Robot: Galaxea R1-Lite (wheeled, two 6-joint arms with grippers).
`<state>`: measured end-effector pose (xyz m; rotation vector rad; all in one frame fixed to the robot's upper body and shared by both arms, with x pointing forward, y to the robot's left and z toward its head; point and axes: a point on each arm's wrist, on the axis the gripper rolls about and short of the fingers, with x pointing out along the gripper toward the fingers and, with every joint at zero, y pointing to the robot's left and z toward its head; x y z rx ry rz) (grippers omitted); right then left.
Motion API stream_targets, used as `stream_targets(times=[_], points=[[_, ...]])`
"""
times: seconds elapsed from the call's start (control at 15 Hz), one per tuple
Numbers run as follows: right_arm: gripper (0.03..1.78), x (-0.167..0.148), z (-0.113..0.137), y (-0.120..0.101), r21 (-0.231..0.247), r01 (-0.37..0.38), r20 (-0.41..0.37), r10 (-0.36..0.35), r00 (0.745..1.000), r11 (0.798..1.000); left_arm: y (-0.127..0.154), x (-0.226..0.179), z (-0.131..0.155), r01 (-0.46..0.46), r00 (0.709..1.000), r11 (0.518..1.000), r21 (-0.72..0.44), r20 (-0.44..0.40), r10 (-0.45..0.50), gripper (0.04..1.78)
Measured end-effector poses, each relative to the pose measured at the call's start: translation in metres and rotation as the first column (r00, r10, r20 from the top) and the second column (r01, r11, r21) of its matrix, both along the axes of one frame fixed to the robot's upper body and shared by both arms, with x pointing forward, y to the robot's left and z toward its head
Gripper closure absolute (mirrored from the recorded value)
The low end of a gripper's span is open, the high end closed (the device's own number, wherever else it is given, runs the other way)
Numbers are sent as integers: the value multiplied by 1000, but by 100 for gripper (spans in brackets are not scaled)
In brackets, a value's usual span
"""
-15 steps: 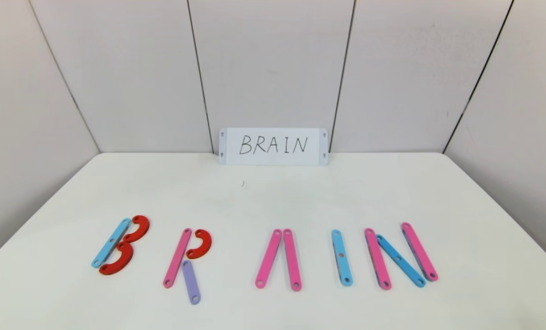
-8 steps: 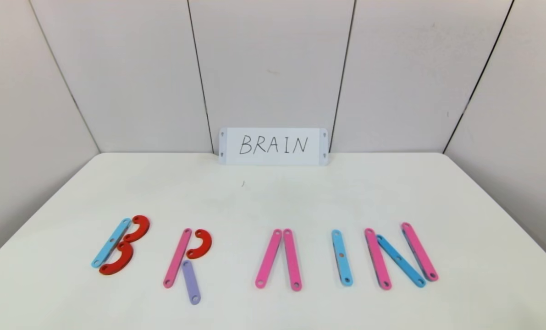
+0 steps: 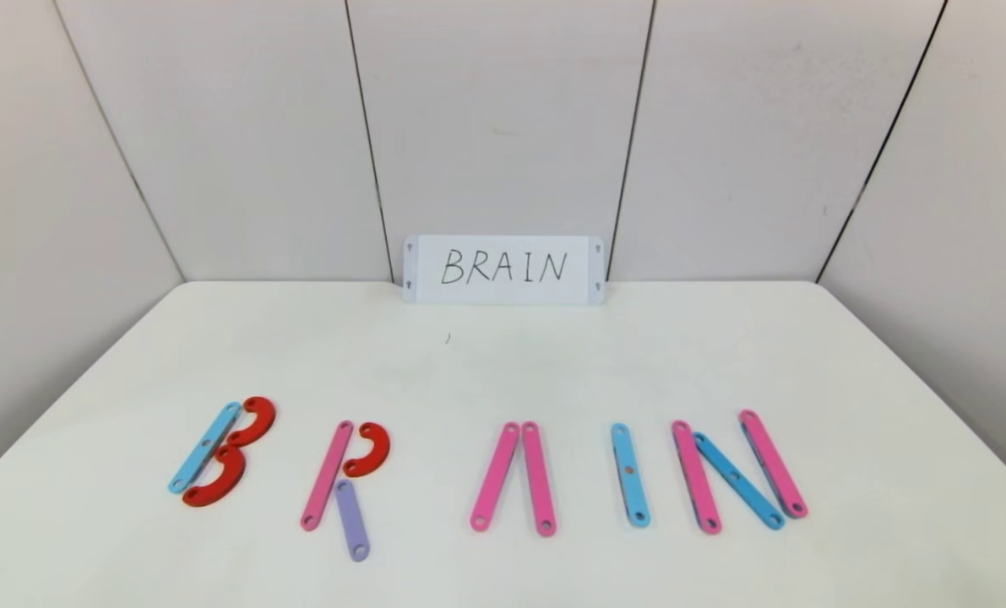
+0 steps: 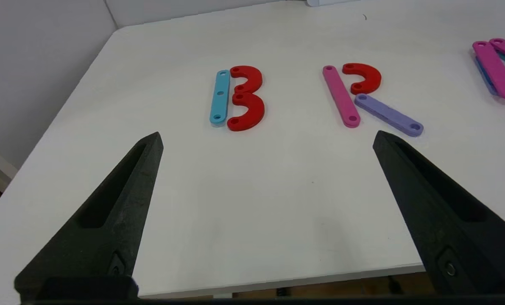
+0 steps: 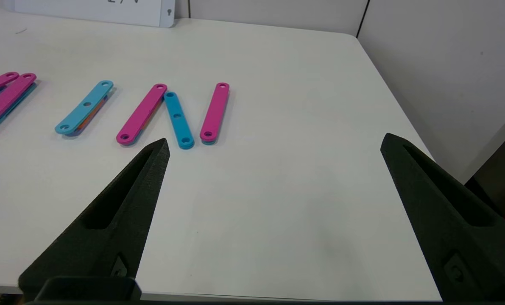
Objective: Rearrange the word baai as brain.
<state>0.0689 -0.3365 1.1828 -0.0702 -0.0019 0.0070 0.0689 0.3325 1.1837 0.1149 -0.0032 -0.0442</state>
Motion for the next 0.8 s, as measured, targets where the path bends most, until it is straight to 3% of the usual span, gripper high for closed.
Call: stream_targets(times=[0.27, 0.47, 0.8], points=[[7, 0, 0, 0, 5, -1, 0, 1, 1000, 1000, 0, 0, -1, -5, 1000, 1000, -15, 2, 5, 8], [7, 0, 0, 0, 5, -1, 0, 1, 1000, 1000, 1, 0, 0, -36, 999, 993, -113, 0, 36, 8], [7, 0, 0, 0, 5, -1, 0, 1, 1000, 1000, 1, 0, 0, -42, 999, 991, -123, 2, 43, 8]])
